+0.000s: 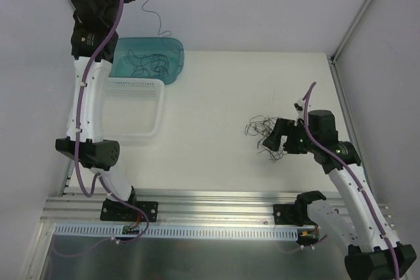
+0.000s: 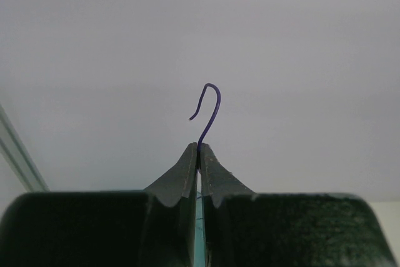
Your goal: Untangle the cables
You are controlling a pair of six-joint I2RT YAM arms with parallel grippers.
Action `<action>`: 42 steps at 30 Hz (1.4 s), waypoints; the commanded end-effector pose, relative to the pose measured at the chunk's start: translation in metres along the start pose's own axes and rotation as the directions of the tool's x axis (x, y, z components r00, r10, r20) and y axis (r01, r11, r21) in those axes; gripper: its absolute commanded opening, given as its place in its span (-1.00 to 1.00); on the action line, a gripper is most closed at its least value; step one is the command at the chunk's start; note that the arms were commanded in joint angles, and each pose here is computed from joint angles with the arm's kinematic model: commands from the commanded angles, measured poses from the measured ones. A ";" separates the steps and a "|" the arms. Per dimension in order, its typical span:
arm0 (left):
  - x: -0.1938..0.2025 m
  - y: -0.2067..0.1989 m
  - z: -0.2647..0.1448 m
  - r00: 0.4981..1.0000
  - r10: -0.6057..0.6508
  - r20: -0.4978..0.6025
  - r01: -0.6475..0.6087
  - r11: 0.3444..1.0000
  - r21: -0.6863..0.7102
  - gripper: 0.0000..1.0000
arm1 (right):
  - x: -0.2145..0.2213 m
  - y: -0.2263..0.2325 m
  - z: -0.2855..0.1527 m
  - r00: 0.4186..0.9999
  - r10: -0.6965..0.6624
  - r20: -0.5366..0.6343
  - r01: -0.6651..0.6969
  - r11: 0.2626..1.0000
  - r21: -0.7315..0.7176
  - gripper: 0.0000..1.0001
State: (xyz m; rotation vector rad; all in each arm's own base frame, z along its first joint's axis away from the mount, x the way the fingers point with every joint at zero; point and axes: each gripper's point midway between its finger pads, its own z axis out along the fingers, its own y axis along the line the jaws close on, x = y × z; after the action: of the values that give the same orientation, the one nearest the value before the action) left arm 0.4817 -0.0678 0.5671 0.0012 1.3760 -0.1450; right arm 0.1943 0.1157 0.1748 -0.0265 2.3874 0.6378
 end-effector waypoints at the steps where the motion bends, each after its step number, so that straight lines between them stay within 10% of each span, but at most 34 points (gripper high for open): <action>1: 0.020 0.033 0.040 0.999 -0.008 0.050 0.011 0.999 -0.047 -1.00 | 0.004 0.003 0.002 0.999 -0.032 -0.023 0.031 0.999 -0.024 0.94; 11: 0.201 0.103 0.097 0.977 -0.034 -0.211 -0.005 0.983 -0.181 -0.92 | 0.011 0.000 0.012 0.997 -0.035 -0.062 0.033 0.999 -0.031 0.94; 18: 0.261 0.112 0.064 0.925 -0.112 -0.363 0.035 0.977 -0.212 0.66 | 0.007 -0.015 0.016 0.998 -0.022 -0.061 0.026 0.998 0.052 0.94; 22: 0.251 0.085 0.031 0.899 -0.181 -0.398 0.131 0.980 -0.150 0.93 | 0.006 -0.030 0.023 0.997 0.005 -0.079 0.006 0.990 0.141 0.95; 42: 0.284 -0.102 -0.247 0.695 -0.213 -0.687 0.450 0.874 0.183 0.98 | 0.004 -0.028 0.145 0.980 -0.031 -0.195 0.069 0.979 0.189 0.62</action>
State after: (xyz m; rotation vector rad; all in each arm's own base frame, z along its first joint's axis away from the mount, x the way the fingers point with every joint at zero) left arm 0.3104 -0.1668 0.2766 0.1210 1.9628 -0.6853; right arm 0.2497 0.1335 0.0509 -0.0221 2.7303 0.3708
